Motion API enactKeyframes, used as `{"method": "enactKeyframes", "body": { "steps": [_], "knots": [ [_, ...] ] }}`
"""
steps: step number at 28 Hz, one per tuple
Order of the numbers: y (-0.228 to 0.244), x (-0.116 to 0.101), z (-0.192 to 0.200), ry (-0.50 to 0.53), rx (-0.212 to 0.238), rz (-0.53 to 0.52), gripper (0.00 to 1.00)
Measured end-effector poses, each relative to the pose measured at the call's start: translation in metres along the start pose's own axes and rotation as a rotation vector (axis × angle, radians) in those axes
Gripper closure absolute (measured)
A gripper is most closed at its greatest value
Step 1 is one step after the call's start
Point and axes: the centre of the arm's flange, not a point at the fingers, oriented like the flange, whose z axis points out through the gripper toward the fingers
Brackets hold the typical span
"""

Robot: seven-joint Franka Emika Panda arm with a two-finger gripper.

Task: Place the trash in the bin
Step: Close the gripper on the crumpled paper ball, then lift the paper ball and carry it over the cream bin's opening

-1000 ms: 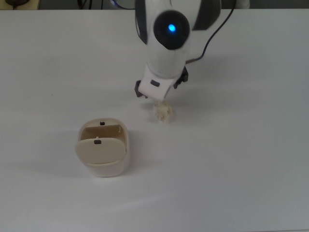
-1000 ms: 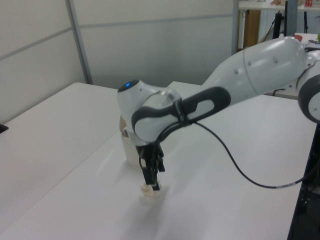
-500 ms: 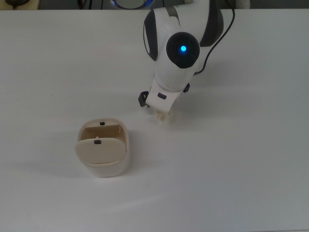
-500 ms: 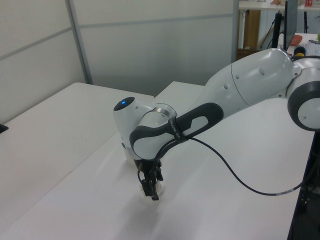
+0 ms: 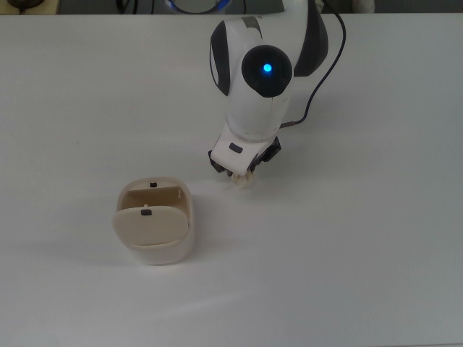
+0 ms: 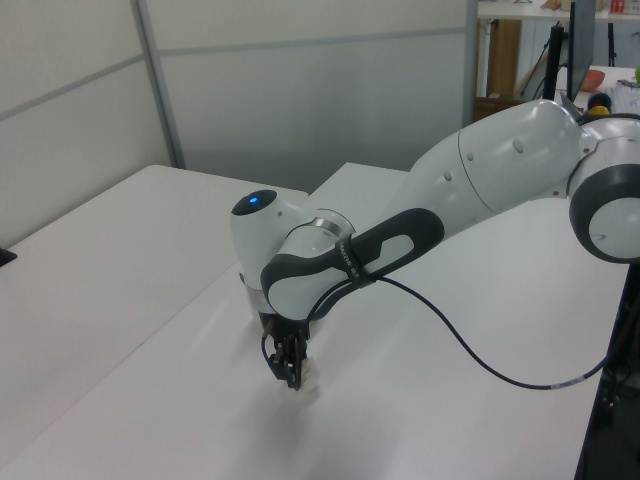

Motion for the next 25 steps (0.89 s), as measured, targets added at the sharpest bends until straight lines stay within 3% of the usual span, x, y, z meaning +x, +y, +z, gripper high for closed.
{"method": "enactKeyframes", "body": {
  "steps": [4, 7, 14, 19, 25],
  "knots": [
    [0.001, 0.001, -0.004, 0.008, -0.001, 0.011, 0.67],
    [0.002, 0.002, -0.011, 0.02, -0.002, 0.018, 0.73],
    [0.017, -0.006, -0.049, 0.041, -0.005, 0.055, 0.74],
    [0.034, -0.025, -0.093, 0.02, -0.005, 0.086, 0.74],
    [0.063, -0.044, -0.142, 0.067, -0.011, 0.158, 0.74]
  ]
}}
